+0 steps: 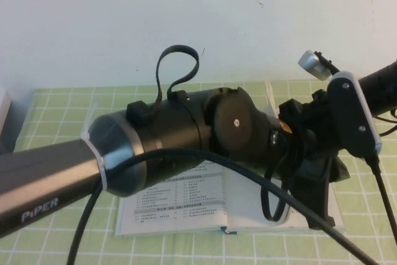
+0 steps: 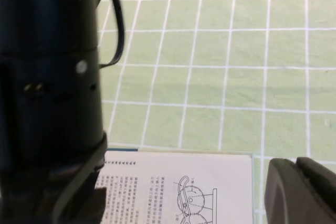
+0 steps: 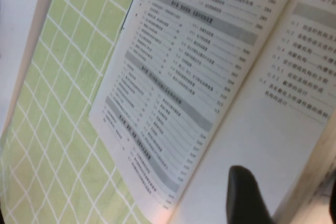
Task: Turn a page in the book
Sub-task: Open the closed book
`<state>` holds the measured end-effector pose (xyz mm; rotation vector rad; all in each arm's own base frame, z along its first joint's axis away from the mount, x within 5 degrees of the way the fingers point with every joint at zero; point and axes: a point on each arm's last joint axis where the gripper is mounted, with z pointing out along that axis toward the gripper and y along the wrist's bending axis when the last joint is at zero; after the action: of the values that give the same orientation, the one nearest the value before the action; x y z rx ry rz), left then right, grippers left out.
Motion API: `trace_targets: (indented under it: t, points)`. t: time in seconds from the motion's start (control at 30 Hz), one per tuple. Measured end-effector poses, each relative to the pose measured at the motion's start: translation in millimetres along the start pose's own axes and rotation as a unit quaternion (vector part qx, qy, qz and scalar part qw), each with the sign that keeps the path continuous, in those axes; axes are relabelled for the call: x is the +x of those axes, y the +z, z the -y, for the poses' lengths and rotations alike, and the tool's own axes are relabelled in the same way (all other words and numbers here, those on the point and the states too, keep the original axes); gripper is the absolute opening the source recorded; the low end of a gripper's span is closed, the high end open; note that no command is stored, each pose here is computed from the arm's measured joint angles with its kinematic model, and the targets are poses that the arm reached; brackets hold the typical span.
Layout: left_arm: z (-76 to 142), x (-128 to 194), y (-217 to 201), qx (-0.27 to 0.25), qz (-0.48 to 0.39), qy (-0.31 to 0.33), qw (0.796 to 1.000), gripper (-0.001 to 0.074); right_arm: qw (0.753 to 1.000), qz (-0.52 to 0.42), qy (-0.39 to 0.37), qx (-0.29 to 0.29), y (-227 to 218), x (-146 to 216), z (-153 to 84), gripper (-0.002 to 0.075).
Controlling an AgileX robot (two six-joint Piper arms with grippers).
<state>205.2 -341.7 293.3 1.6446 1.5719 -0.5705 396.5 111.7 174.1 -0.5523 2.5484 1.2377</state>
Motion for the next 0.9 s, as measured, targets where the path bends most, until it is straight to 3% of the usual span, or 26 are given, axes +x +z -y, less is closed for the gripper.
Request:
trace_targets:
  t: [0.37, 0.9]
  points:
    - [25, 13, 44, -0.010, -0.065, 0.047, 0.997, -0.0004, 1.000, 0.000, -0.009, 0.000, 0, 0, 0, 0.0324]
    - [18, 44, 86, -0.050, -0.103, 0.068, 0.991, -0.0004, 1.000, 0.000, -0.026, 0.000, 0, 0, 0, 0.0324]
